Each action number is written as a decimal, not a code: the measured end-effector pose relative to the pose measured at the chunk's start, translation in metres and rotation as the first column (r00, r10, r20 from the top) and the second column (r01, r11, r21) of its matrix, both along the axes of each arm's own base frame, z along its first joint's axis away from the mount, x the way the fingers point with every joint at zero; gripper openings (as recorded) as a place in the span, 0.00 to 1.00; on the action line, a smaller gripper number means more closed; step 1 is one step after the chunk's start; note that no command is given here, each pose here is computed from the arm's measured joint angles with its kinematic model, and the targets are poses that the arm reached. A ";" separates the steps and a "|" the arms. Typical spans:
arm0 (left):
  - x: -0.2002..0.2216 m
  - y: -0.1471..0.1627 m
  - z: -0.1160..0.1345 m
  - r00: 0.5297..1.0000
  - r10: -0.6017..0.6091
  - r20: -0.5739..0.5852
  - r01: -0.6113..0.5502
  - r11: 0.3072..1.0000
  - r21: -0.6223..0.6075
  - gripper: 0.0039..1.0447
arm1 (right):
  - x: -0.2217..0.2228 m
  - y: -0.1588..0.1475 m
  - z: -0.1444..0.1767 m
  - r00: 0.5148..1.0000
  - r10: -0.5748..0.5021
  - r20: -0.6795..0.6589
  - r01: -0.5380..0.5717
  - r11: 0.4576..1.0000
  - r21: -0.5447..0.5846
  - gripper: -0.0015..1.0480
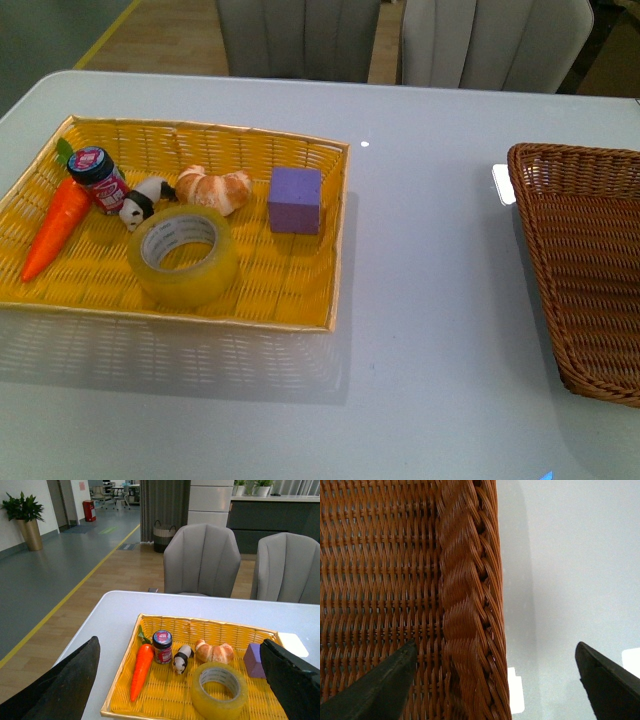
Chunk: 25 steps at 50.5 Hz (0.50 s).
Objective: Move tape to another basket
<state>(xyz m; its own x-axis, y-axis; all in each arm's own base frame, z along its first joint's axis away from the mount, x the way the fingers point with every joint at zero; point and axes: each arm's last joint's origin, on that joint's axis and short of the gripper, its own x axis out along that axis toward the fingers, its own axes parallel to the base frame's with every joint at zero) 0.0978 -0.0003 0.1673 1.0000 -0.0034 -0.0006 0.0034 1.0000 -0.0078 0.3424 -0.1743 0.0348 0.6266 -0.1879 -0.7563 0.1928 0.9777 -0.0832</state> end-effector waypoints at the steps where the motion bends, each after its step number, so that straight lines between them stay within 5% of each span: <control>1: 0.000 0.000 0.000 1.000 0.000 0.000 0.000 1.000 0.000 0.92 | 0.000 0.000 -0.001 1.000 0.001 -0.002 -0.001 1.000 0.000 0.83; 25: 0.000 0.000 0.000 1.000 0.000 0.000 0.000 1.000 0.000 0.92 | -0.003 0.012 -0.019 0.998 0.039 -0.040 -0.036 0.997 0.071 0.19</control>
